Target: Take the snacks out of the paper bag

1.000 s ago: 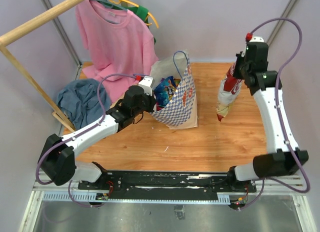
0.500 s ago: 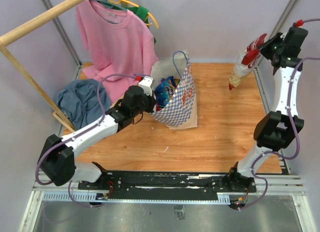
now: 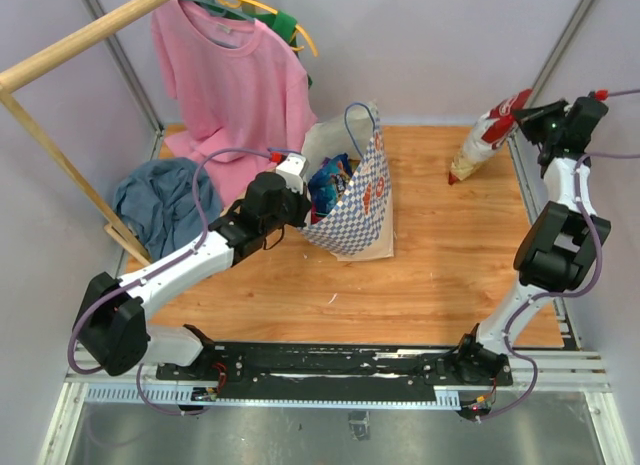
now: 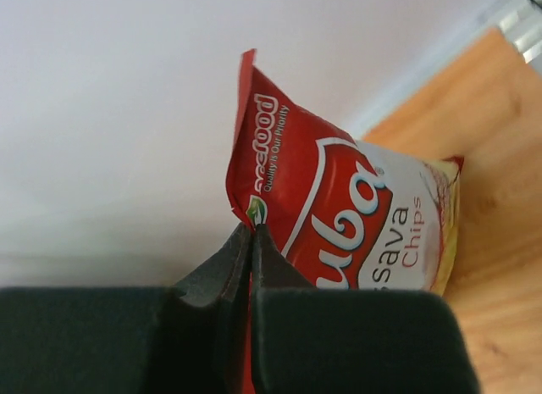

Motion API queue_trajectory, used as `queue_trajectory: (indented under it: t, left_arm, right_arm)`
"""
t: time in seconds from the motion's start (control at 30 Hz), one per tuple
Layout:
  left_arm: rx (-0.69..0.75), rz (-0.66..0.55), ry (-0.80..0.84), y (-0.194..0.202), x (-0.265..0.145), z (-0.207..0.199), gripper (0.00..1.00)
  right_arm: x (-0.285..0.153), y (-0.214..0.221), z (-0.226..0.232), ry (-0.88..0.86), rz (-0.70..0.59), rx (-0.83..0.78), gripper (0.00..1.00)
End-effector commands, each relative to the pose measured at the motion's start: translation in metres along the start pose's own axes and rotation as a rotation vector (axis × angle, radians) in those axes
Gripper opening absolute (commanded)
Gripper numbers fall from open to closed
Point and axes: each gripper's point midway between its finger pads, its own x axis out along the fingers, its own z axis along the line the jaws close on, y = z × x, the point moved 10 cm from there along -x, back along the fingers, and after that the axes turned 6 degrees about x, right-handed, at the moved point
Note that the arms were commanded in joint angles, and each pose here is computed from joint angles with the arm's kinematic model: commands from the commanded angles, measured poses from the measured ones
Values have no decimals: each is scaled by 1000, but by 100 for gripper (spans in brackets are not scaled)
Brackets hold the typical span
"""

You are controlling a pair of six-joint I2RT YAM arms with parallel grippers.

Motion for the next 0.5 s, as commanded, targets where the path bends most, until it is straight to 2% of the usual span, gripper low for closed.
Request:
queue_trajectory:
  t: [0.0, 0.2, 0.37, 0.47]
  left_arm:
    - [-2, -51, 64, -11, -7, -5, 0]
    - [-19, -67, 80, -13, -10, -7, 0]
    - [-26, -56, 96, -12, -11, -8, 1]
    - [-19, -51, 88, -10, -13, -7, 0]
  right_arm:
    - [-20, -15, 27, -133, -43, 33, 1]
    - [-31, -22, 49, -73, -44, -14, 1]
    - [-45, 5, 52, 84, -27, -103, 1]
    - [-62, 21, 46, 138, -59, -113, 1]
